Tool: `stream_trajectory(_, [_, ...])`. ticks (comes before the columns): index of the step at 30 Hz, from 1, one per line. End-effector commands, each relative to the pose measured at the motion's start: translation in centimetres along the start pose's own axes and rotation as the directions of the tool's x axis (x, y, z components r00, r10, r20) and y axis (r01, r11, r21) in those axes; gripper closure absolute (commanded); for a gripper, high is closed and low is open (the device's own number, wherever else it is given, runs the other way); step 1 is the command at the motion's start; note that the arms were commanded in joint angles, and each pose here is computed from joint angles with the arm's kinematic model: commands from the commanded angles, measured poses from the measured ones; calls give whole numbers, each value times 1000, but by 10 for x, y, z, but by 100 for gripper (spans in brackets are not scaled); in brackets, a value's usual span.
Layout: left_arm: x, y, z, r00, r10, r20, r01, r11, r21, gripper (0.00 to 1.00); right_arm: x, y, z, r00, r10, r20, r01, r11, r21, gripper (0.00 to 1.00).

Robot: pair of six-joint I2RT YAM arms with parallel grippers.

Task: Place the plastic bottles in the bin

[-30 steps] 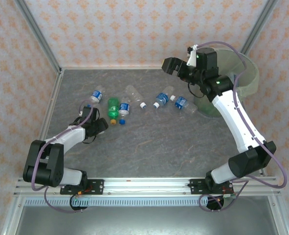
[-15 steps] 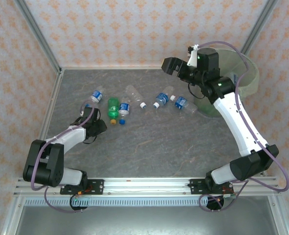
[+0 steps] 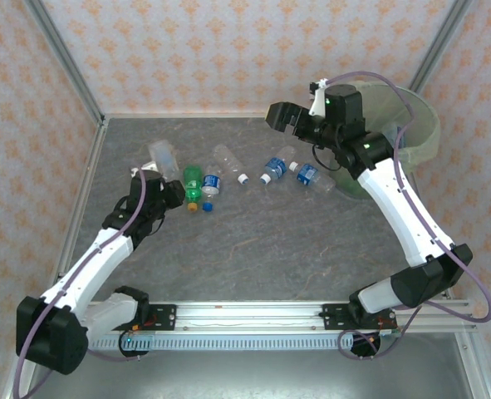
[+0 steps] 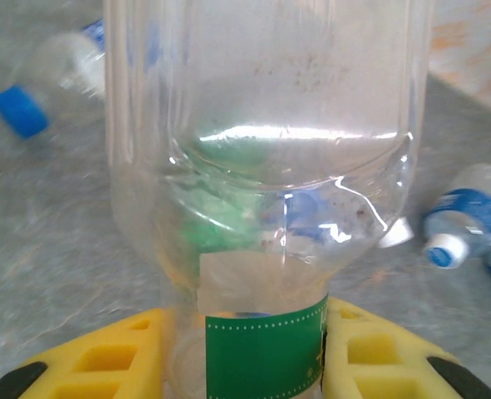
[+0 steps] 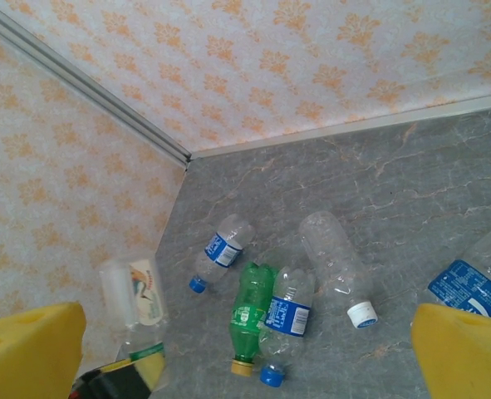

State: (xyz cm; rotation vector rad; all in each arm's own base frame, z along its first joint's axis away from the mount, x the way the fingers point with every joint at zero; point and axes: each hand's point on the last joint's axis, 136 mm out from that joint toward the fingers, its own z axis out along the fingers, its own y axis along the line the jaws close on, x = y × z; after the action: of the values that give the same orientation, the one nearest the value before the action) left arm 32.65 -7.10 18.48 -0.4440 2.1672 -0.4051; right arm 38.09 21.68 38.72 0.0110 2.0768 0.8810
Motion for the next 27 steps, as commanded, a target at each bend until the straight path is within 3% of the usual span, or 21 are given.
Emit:
stream_trajectory(1, [-25, -41, -18, 995, 54, 78, -62, 993, 103, 77, -17, 9, -13, 997, -18, 77, 19, 1000, -13, 0])
stream_trajectory(8, [-34, -139, -44, 979, 148, 139, -187, 923, 336, 77, -18, 16, -18, 995, 2, 98, 5, 998, -69, 0])
stream_trajectory(14, [-23, -203, -53, 966, 218, 141, -259, 848, 462, 77, -11, 27, -16, 998, 18, 52, -11, 991, -135, 11])
stream_trajectory(27, [3, -266, -58, 939, 318, 130, -333, 753, 568, 77, 14, 36, -8, 997, 21, -69, -36, 976, -216, 13])
